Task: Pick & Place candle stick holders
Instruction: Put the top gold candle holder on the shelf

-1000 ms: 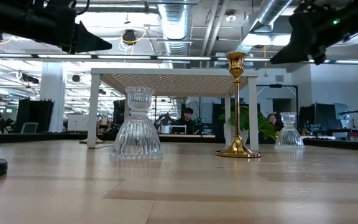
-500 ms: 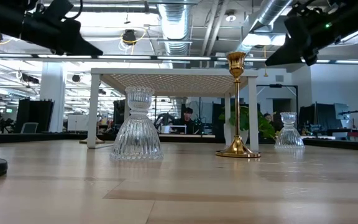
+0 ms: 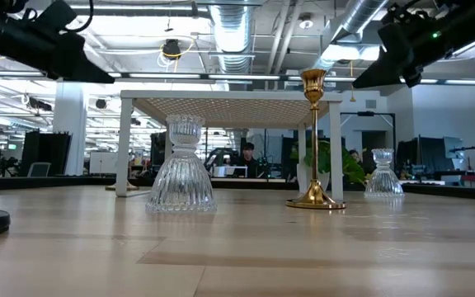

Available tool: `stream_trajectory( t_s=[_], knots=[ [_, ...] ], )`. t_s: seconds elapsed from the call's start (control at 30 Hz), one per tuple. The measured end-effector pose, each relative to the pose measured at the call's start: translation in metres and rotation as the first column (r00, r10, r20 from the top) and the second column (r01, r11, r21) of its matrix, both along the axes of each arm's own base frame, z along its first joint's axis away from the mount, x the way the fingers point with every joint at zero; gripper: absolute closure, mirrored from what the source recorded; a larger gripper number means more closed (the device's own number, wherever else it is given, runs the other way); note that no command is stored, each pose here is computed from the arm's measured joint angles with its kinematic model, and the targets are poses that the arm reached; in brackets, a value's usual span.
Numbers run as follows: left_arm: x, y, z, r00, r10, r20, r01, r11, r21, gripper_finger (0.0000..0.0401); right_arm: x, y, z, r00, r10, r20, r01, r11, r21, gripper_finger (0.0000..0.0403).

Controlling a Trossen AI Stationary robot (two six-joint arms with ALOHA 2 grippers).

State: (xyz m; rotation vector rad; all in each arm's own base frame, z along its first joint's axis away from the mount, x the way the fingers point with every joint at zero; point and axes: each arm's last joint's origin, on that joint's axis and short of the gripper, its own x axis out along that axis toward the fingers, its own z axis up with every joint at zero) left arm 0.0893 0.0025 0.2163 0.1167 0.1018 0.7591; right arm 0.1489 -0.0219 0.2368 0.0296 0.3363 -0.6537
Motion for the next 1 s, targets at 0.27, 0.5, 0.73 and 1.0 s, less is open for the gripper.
stream_trajectory(
  t_s=[0.27,0.5,0.73,1.0],
  knots=[
    [0.003,0.0,-0.019,0.998,0.025,0.051,-0.018,0.993,-0.12,0.0397,0.0,0.0,0.0,1.0,0.0,-0.001,0.0,1.0,0.0,0.0403],
    [0.006,0.003,-0.058,0.989,0.126,0.075,-0.109,0.974,-0.196,0.0398,0.0,0.0,0.0,1.0,0.01,-0.022,-0.01,1.0,-0.027,0.0403],
    [0.009,0.009,-0.059,0.982,0.176,0.069,-0.165,0.976,-0.143,0.0397,0.0,0.0,0.0,1.0,0.011,-0.026,-0.012,0.999,-0.031,0.0403],
    [0.012,0.019,-0.055,0.995,0.08,0.065,-0.071,0.989,-0.133,0.0397,0.0,0.0,0.0,1.0,0.01,-0.026,-0.011,0.999,-0.032,0.0403]
  ],
)
